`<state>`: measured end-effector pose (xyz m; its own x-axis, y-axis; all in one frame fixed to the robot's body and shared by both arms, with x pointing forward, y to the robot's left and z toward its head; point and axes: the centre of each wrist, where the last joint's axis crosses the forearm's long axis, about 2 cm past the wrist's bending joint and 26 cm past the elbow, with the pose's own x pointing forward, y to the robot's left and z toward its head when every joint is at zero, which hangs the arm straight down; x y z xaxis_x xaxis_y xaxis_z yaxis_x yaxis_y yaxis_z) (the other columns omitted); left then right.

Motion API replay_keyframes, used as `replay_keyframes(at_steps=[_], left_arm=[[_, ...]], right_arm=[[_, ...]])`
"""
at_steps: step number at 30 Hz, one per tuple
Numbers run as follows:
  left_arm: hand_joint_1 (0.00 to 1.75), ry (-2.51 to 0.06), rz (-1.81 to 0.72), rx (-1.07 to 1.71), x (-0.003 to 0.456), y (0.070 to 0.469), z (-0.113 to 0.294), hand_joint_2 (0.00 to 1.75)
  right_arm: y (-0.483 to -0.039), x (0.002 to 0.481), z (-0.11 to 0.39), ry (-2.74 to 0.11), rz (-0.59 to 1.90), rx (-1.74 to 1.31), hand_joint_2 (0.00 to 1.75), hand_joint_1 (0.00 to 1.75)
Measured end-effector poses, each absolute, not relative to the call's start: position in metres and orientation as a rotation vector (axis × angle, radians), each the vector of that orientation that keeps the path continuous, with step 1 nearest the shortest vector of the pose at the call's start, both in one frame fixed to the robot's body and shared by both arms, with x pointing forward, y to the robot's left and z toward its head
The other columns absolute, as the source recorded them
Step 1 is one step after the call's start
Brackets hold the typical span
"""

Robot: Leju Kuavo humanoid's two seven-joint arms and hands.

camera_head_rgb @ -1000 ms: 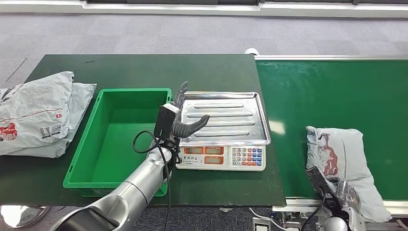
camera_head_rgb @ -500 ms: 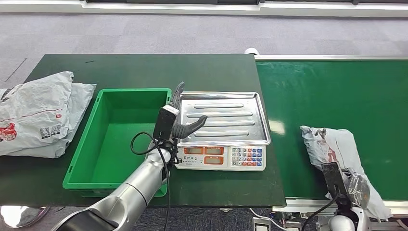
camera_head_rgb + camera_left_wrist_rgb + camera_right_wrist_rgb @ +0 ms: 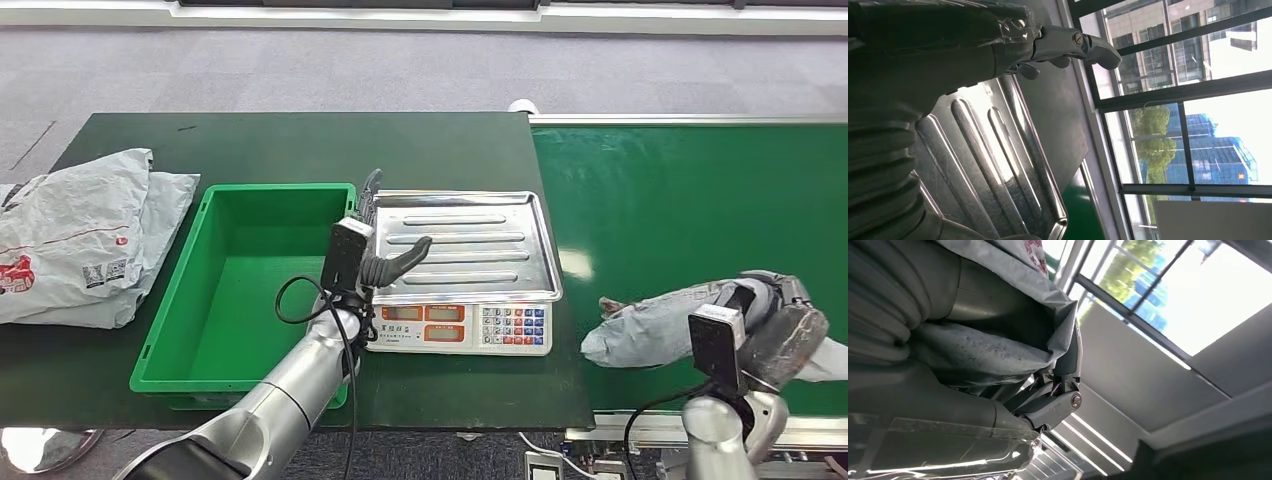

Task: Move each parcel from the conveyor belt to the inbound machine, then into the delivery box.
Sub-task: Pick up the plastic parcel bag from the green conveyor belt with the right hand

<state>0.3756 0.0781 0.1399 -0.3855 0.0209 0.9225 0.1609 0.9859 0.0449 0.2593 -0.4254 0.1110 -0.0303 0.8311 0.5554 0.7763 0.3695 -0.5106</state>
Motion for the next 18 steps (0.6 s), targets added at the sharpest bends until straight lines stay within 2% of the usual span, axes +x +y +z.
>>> replay_keyframes(at_steps=[18], left_arm=[[0.00, -1.984, -0.157, -0.141, 0.376, 0.072, 0.147, 1.75]], right_arm=[[-0.407, 0.322, 0.182, -1.993, 0.017, -1.508, 1.75, 1.75]])
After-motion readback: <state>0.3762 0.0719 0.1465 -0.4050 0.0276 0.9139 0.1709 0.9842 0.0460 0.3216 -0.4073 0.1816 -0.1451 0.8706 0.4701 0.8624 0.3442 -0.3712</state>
